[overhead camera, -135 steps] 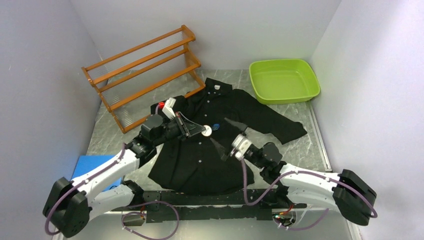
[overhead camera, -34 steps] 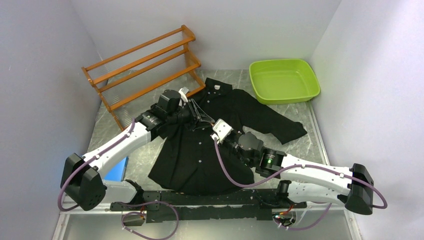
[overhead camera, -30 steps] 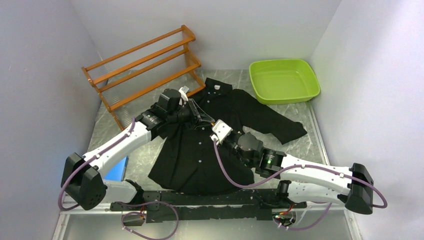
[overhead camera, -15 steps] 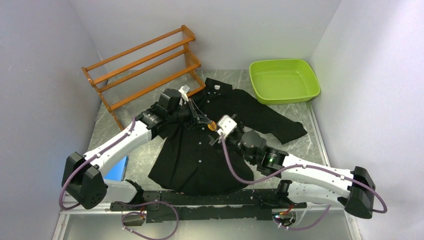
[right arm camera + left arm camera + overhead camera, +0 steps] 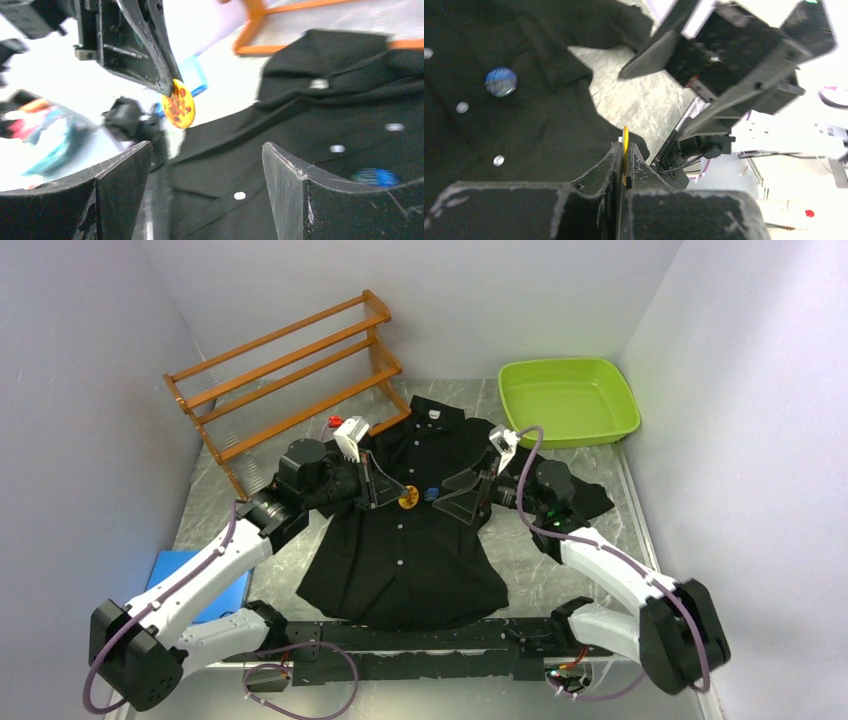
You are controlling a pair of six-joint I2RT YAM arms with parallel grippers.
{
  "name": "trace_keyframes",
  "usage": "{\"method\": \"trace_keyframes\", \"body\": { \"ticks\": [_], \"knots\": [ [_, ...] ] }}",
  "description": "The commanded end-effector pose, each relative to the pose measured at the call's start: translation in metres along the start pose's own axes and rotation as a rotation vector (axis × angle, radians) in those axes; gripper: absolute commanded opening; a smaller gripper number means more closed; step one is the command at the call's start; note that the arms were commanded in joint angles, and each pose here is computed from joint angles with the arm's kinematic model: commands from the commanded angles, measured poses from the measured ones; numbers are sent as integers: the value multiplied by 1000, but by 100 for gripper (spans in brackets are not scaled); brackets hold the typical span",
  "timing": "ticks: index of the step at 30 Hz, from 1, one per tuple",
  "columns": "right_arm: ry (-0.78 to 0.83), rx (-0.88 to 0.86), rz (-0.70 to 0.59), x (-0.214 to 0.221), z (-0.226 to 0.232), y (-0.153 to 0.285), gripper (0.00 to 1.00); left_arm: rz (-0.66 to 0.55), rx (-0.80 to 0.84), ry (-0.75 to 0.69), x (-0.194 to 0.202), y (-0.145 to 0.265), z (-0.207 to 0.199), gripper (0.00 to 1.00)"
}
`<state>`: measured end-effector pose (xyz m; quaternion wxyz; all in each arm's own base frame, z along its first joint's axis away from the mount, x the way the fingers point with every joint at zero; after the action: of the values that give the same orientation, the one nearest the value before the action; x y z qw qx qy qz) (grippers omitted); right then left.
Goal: Pin the brooch onto the clothing
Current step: Adjust the brooch.
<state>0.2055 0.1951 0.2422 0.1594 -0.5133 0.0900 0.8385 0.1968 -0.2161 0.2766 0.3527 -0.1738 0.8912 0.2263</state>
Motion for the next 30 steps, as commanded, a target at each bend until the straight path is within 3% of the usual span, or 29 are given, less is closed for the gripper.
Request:
{"method": "trace_keyframes", "body": {
  "ticks": [1,7,20,22,27,30],
  "knots": [
    [-107,-422,26,-7,43,8,81,-94,221,-224,-14,11,-26,3],
    [-167,-480,26,-11,45,-1,54,-65,323,-235,-16,13,-39,3],
    [-153,-313,89,-15,30,-22,47,-48,375,-206,-12,5,-39,3],
    [-166,-333,93,-14,30,-24,38,-46,375,-207,-12,5,-38,3],
    [-183,-395,86,-16,33,-25,0,-35,358,-214,-10,5,-35,3],
    [-179,-411,74,-17,34,-25,0,-29,330,-220,-6,4,-30,3]
  ]
}}
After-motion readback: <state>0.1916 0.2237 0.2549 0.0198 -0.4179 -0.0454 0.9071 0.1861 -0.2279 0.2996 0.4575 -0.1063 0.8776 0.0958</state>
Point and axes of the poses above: each gripper's point midway between its finger pads, its own y axis back along the fingers, its own z axis along the line the jaws close on, x = y × z, the point moved 7 cm from there along y, back along the fingers, and after that the axes turned 2 degrees about -y, right-handed, at the moved point
